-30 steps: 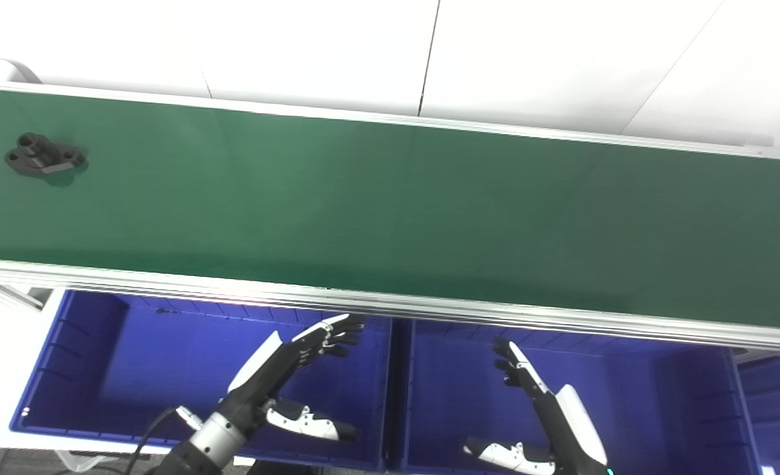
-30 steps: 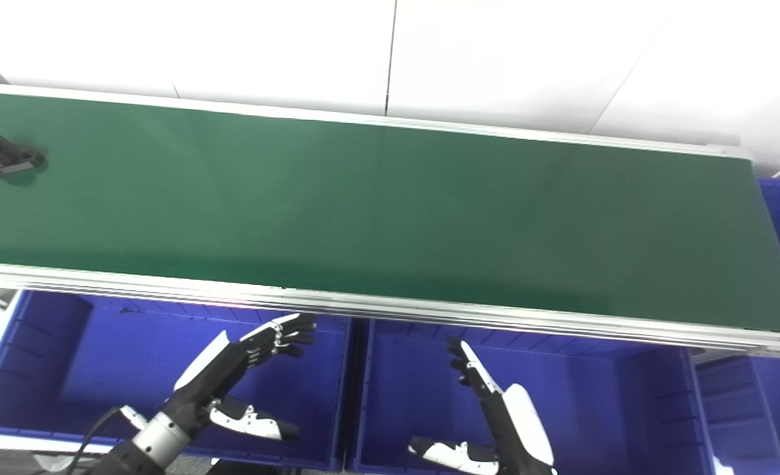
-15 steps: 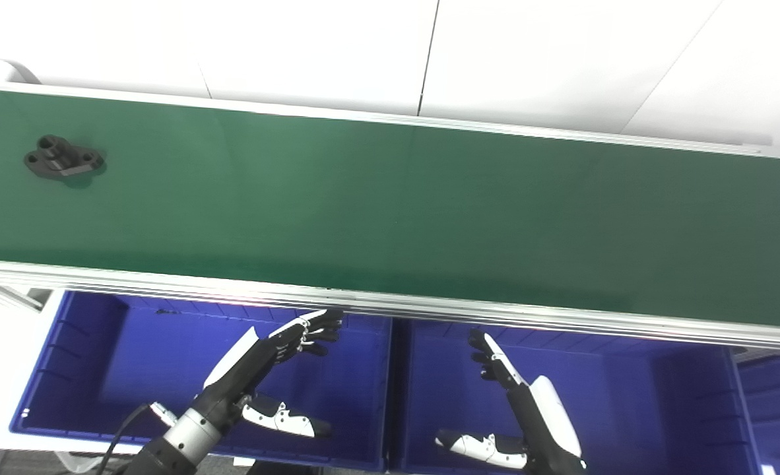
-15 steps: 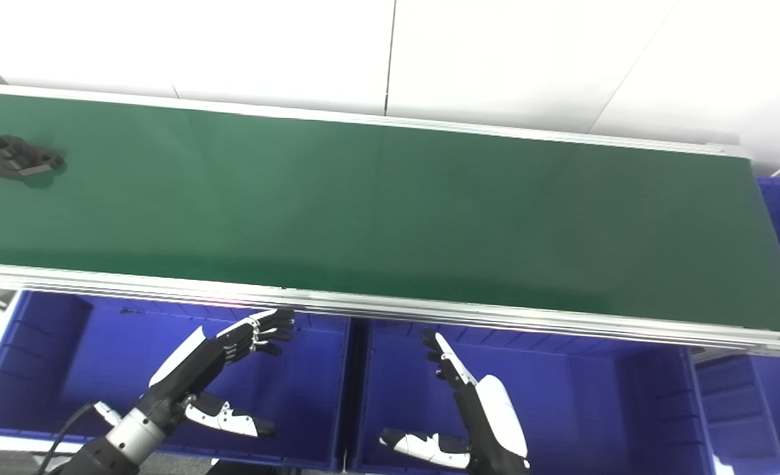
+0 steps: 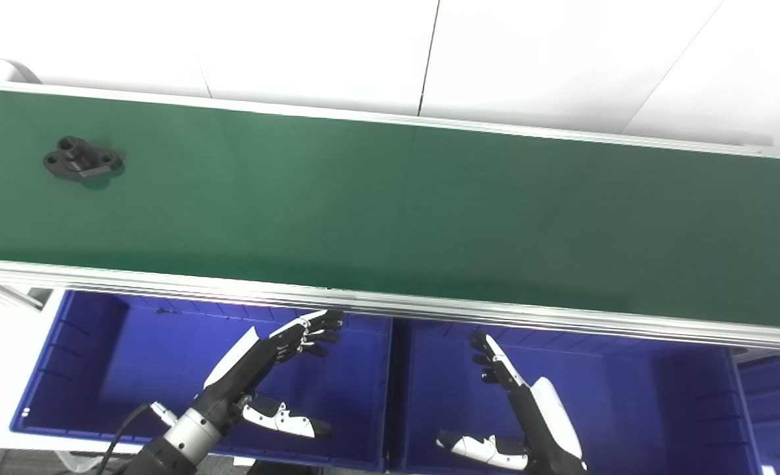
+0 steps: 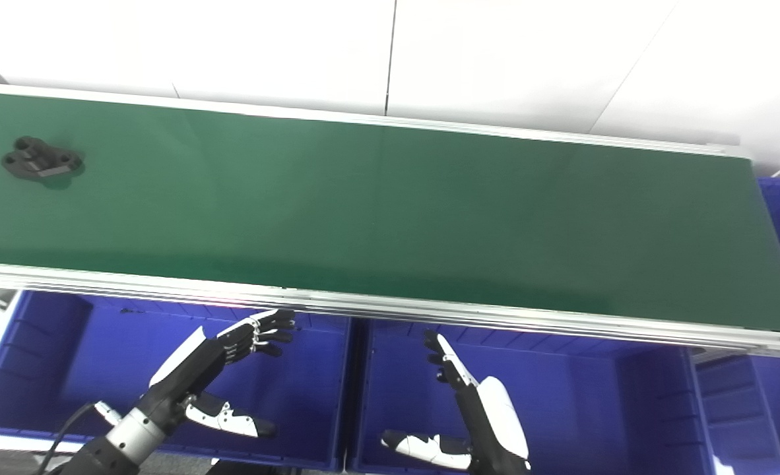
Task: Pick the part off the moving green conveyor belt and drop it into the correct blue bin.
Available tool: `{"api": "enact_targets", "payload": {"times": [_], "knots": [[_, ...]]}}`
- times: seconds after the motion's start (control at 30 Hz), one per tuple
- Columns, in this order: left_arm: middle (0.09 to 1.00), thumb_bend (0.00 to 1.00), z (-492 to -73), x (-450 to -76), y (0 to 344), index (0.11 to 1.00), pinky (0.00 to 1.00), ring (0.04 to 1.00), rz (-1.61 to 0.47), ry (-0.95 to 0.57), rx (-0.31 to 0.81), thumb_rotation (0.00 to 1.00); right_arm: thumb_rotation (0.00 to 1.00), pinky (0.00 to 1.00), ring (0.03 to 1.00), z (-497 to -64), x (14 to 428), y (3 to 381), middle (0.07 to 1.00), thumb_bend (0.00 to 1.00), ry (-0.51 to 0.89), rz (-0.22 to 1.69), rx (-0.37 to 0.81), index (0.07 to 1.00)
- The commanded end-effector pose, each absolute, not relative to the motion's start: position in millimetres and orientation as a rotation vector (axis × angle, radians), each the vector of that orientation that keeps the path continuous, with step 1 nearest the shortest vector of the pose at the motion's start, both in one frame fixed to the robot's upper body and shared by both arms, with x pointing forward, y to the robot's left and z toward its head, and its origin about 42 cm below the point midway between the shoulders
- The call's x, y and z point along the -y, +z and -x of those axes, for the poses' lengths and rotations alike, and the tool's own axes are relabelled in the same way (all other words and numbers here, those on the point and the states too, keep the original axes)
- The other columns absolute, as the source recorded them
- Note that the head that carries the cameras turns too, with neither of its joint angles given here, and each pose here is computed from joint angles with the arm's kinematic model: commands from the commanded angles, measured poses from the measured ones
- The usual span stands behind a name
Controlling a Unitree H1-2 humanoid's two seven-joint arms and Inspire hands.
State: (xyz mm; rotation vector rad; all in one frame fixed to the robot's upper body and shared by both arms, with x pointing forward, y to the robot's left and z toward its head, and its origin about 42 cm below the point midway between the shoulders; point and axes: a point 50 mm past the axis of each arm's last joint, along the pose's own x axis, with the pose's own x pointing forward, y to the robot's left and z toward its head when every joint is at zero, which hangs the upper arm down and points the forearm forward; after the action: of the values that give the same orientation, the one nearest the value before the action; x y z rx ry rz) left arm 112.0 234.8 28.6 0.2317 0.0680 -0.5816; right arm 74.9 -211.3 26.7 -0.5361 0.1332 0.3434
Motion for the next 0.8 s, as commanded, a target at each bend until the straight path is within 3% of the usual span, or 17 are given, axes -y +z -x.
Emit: {"api": "enact_targets", "payload": {"times": [0.0, 0.37, 0.77], "knots": [[0.864, 0.82, -113.2, -232.4, 35.1, 0.872, 0.74, 0.814, -0.236, -0.586, -0.012, 0.16, 0.49, 0.78, 0.867, -75.6, 213.6, 34.2, 0.92, 0.81, 0.335, 0.514, -0.068, 0.966], [0.866, 0.82, -114.0, -224.6, 33.8, 0.875, 0.74, 0.815, -0.247, -0.586, -0.005, 0.19, 0.49, 0.82, 0.888, -74.2, 222.6, 32.2, 0.929, 0.8, 0.339, 0.506, -0.075, 0.973], [0.83, 0.87, -105.9, -208.5, 12.5, 0.822, 0.76, 0.805, -0.253, -0.59, -0.066, 0.13, 0.48, 0.73, 0.847, -63.1, 240.0, 6.1, 0.916, 0.82, 0.33, 0.524, -0.096, 0.964]]}}
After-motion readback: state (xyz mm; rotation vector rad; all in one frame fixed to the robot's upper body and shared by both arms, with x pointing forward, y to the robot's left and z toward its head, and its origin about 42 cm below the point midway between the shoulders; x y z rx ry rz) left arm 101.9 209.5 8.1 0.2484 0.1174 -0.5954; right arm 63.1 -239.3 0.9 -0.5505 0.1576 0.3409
